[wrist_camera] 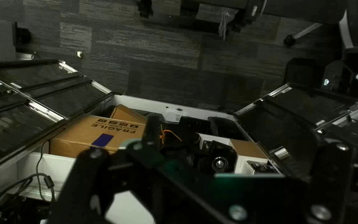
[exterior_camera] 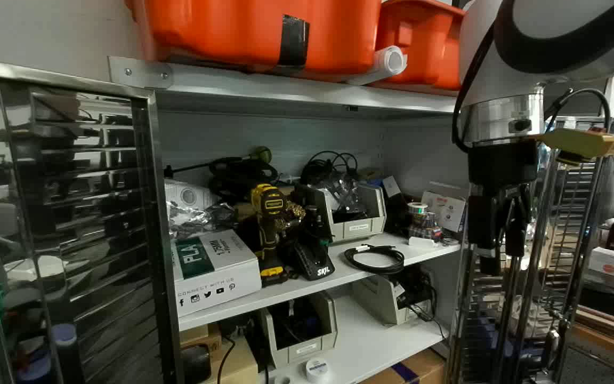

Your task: Put the cable in the storage box

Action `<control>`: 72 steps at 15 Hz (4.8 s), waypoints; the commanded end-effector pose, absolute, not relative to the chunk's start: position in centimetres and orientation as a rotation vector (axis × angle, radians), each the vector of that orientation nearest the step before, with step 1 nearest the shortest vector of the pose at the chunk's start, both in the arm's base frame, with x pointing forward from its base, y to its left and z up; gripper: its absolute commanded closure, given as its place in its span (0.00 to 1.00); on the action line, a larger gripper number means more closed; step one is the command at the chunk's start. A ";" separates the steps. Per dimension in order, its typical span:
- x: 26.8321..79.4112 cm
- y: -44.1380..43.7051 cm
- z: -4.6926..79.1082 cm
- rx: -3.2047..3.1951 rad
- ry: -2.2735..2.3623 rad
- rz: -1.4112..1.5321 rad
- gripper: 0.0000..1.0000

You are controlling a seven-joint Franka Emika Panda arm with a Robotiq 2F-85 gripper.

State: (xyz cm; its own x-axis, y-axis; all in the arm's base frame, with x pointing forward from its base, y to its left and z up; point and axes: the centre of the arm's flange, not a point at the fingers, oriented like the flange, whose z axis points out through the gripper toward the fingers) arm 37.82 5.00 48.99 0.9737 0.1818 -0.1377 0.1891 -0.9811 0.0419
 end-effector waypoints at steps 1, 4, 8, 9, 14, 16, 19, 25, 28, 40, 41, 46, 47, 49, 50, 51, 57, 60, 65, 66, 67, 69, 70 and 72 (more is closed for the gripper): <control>37.9 5.0 49.2 3.067 0.288 -0.200 0.00; 37.9 5.0 49.5 3.068 0.288 -0.187 0.00; 37.9 5.0 49.6 3.068 0.288 -0.186 0.00; 37.9 5.0 49.6 3.068 0.288 -0.186 0.00; 37.9 5.0 49.6 3.068 0.288 -0.186 0.00; 37.9 5.0 49.6 3.068 0.288 -0.186 0.00; 38.4 4.8 49.1 3.070 0.285 -0.173 0.00; 42.8 2.5 46.2 3.068 0.256 -0.012 0.00; 45.0 0.5 44.2 3.066 0.199 0.054 0.00; 50.3 -6.0 39.0 3.007 -0.258 0.390 0.00; 50.9 -6.3 38.9 3.007 -0.318 0.415 0.00; 54.0 -7.8 38.0 2.978 -0.605 0.472 0.00; 54.6 -7.9 37.9 2.975 -0.647 0.479 0.00; 55.9 -7.9 38.1 2.968 -0.713 0.501 0.00; 56.6 -7.7 38.2 2.963 -0.741 0.509 0.00; 57.2 -7.6 38.3 2.959 -0.765 0.519 0.00; 60.0 -6.6 38.1 2.942 -0.850 0.538 0.00; 60.5 -6.6 36.9 2.927 -0.882 0.500 0.00; 60.9 -7.0 34.7 2.909 -0.906 0.457 0.00; 60.9 -7.1 34.4 2.911 -0.903 0.453 0.00; 60.9 -7.1 34.1 2.911 -0.903 0.450 0.00; 61.0 -6.9 33.7 2.917 -0.898 0.439 0.00; 61.1 -6.6 33.6 2.924 -0.894 0.433 0.00; 61.2 -6.0 33.5 2.939 -0.882 0.436 0.27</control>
